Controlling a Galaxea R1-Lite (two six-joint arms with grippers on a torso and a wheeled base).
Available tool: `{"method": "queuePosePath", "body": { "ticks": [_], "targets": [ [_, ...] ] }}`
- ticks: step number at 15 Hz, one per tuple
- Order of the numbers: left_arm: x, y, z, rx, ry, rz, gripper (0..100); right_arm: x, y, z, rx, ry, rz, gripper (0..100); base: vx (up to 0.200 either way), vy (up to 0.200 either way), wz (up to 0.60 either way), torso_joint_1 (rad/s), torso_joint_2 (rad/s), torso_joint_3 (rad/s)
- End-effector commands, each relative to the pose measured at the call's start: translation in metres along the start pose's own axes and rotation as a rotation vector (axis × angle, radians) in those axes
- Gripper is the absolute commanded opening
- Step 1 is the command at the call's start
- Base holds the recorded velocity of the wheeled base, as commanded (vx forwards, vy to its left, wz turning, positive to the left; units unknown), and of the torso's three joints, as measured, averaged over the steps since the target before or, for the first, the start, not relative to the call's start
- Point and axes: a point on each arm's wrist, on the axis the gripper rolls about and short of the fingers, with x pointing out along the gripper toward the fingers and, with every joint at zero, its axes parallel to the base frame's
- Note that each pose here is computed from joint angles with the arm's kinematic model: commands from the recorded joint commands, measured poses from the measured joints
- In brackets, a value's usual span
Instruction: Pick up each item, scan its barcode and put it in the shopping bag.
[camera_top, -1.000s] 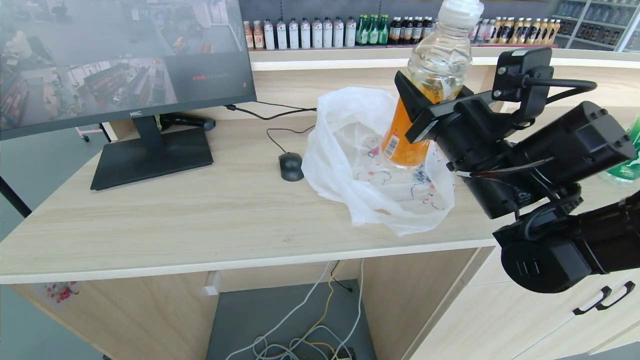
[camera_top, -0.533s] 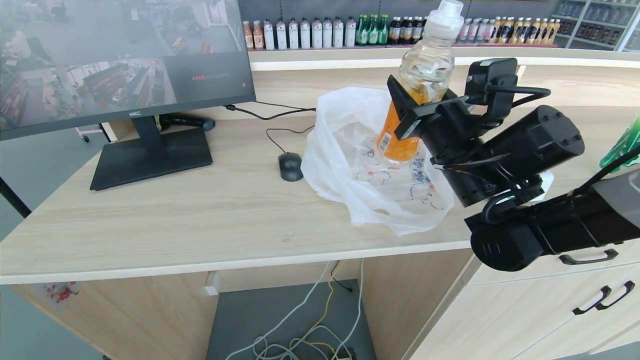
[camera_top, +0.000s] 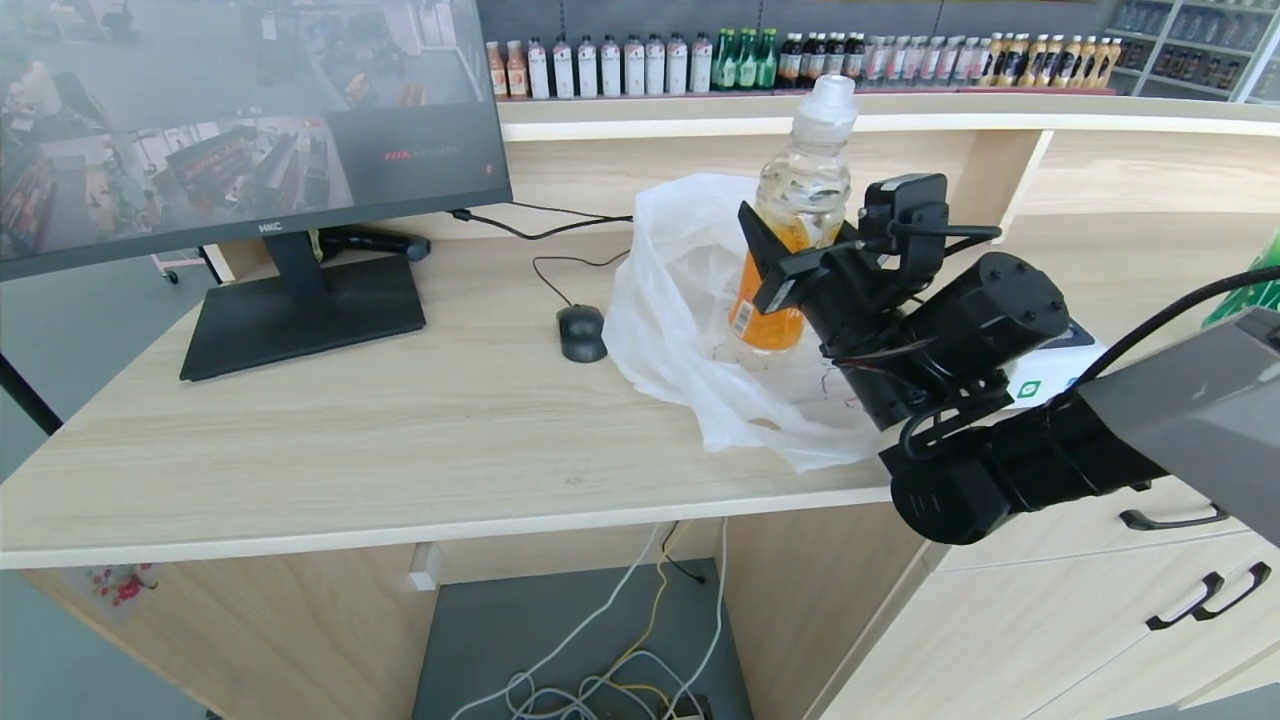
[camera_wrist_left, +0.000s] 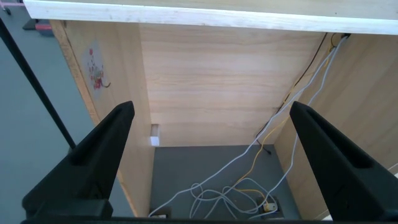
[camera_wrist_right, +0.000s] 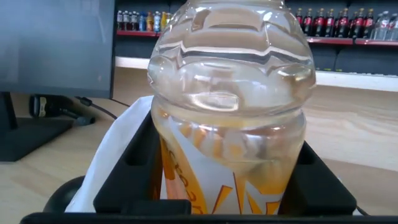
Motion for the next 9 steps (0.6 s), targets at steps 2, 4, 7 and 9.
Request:
{"method": "queuePosePath", "body": {
  "ticks": [2, 4, 7, 9],
  "targets": [
    [0.0000, 0.0000, 0.0000, 0.001, -0.001, 0.001, 100, -0.0012, 0.0020, -0.0132, -0.001, 0.025, 0.003, 0, 0.000, 0.000, 0.00, 0.000, 0.00, 0.000],
    [0.0000, 0.0000, 0.0000, -0.001, -0.001, 0.001, 100, -0.0016, 0.0029, -0.0152, 0.000, 0.030, 0.005, 0, 0.000, 0.000, 0.00, 0.000, 0.00, 0.000],
    [0.0000, 0.0000, 0.0000, -0.001, -0.001, 0.001, 100, -0.0020, 0.0034, -0.0179, 0.000, 0.036, 0.006, 0, 0.000, 0.000, 0.00, 0.000, 0.00, 0.000],
    [0.0000, 0.0000, 0.0000, 0.001, -0.001, 0.001, 100, -0.0021, 0.0035, -0.0186, 0.000, 0.037, 0.007, 0, 0.000, 0.000, 0.00, 0.000, 0.00, 0.000]
  ]
}}
